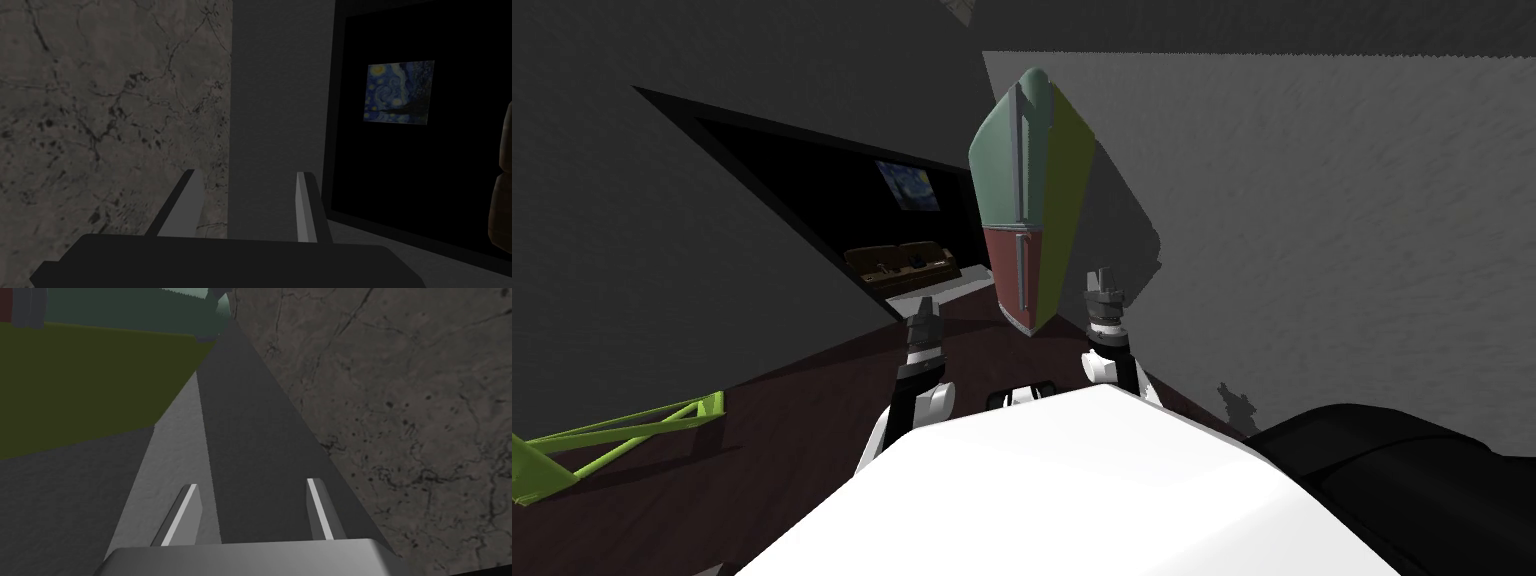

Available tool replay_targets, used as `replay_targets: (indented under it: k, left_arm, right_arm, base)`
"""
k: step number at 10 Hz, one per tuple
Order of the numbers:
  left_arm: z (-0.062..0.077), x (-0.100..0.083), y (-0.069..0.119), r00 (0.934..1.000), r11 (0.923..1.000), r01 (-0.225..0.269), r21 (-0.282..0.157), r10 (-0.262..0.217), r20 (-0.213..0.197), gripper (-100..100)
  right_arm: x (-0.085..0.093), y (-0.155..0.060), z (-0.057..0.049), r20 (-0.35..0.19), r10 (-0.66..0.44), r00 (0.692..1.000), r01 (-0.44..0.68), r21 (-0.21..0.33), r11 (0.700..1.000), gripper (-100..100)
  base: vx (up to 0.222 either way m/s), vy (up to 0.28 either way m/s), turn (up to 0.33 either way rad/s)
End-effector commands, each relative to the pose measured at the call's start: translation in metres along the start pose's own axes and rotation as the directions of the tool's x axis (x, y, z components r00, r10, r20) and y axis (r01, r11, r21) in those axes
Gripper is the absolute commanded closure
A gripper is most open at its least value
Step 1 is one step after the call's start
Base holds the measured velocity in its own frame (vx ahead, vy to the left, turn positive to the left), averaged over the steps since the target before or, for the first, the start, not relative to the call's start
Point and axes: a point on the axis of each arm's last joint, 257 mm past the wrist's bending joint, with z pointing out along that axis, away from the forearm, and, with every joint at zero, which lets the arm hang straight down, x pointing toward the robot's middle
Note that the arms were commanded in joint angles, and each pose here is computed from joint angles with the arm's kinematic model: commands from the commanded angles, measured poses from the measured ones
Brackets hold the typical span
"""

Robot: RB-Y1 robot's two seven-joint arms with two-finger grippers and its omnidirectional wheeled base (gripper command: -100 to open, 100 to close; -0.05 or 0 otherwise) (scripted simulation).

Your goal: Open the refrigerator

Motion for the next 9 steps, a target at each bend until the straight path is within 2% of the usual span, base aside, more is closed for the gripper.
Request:
replay_targets:
  k: [1,2,6,7,9]
  left_arm:
    - [0.0,0.0,0.0,1.0,1.0,0.0,0.0,0.0,0.0,0]
    - [0.0,0.0,0.0,1.0,1.0,0.0,0.0,0.0,0.0,0]
    - [0.0,0.0,0.0,1.0,1.0,0.0,-0.001,0.0,0.0,0]
    - [0.0,0.0,0.0,1.0,1.0,0.0,-0.001,0.0,0.0,0]
    - [0.0,0.0,0.0,1.0,1.0,0.0,-0.001,0.0,0.0,0]
  right_arm:
    - [0.0,0.0,0.0,0.0,0.0,1.0,0.0,0.0,1.0,0]
    - [0.005,-0.004,0.002,-0.031,-0.027,0.999,0.027,0.002,1.0,-100]
    - [0.018,-0.028,0.018,-0.113,-0.174,0.978,0.176,0.008,0.984,-100]
    - [0.018,-0.027,0.018,-0.113,-0.176,0.978,0.178,0.007,0.984,-100]
    - [0.022,-0.045,0.031,-0.147,-0.28,0.949,0.284,0.01,0.959,-100]
  base:
    - [0.0,0.0,0.0]
    - [0.012,-0.001,0.01]
    - [0.023,-0.006,0.027]
    - [0.026,-0.008,0.012]
    - [0.028,-0.007,0.035]
